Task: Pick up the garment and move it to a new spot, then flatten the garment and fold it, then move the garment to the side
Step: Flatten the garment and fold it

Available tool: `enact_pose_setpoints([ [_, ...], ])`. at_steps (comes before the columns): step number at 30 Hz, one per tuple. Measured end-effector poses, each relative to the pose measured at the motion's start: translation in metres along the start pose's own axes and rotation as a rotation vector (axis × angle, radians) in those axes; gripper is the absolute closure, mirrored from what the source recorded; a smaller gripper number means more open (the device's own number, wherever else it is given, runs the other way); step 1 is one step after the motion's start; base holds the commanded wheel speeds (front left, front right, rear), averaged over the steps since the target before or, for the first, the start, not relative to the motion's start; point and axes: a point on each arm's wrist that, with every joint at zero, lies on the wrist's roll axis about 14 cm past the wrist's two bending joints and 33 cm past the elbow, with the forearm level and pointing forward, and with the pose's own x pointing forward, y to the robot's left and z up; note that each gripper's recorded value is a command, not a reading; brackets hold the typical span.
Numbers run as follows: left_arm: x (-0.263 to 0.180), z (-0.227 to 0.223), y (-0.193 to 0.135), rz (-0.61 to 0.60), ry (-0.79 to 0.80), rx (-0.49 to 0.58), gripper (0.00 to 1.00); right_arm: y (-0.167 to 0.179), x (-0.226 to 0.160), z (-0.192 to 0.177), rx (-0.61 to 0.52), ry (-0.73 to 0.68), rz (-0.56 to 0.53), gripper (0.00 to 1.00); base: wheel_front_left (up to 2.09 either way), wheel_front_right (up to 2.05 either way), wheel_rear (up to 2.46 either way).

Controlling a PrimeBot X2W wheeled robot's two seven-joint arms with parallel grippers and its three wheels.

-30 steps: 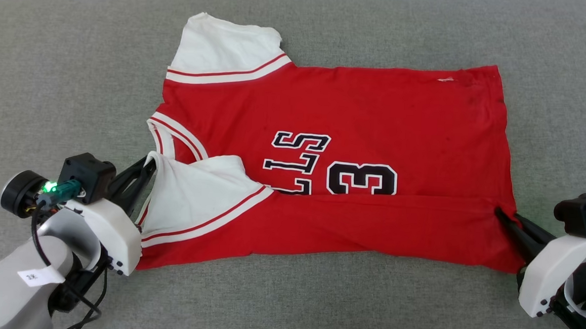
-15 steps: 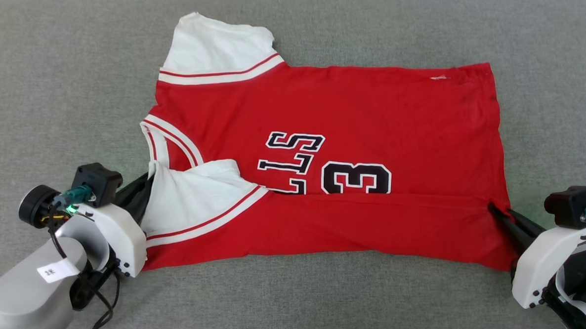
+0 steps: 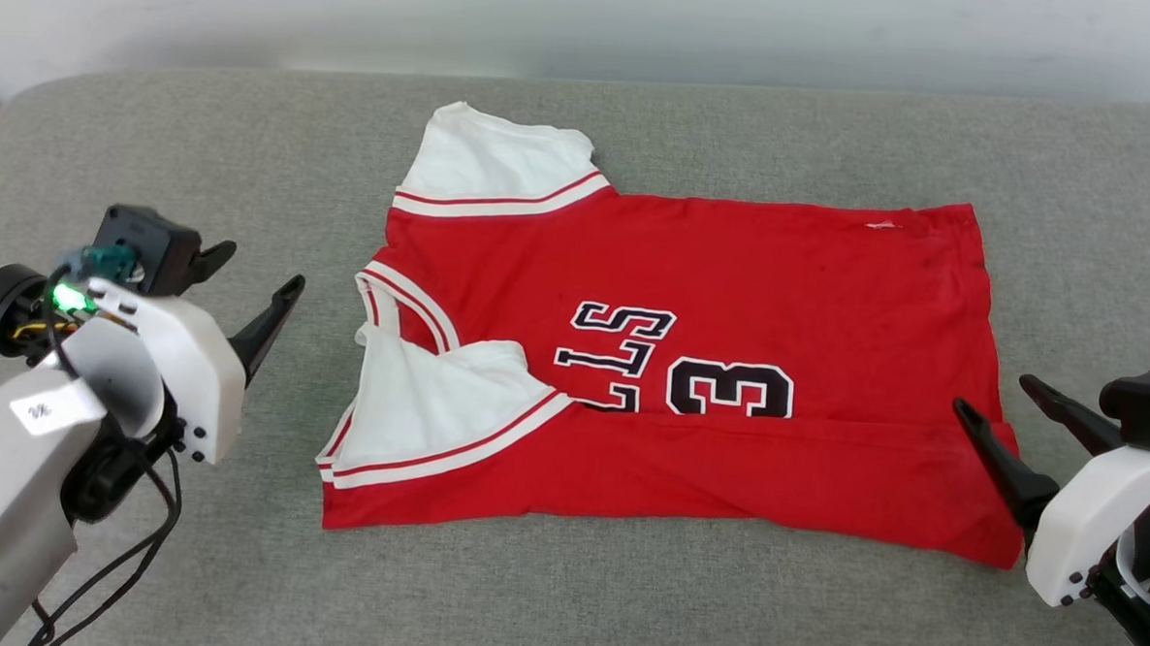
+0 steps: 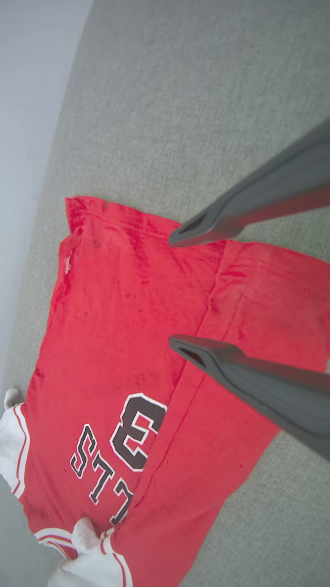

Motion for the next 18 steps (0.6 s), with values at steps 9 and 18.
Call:
enact_pose_setpoints([
  [9,-0.013,-0.005,-0.028,-0.149,0.268,-0.049,0.00,0.010,0.001,0.006,-0.016,0.007,0.024,0.00,0.00,0.00,0.00],
  [18,-0.019,-0.051,-0.062,-0.291,0.569,-0.063,0.00,0.010,-0.004,-0.001,-0.012,0.036,0.020,0.00,0.00,0.00,0.00],
])
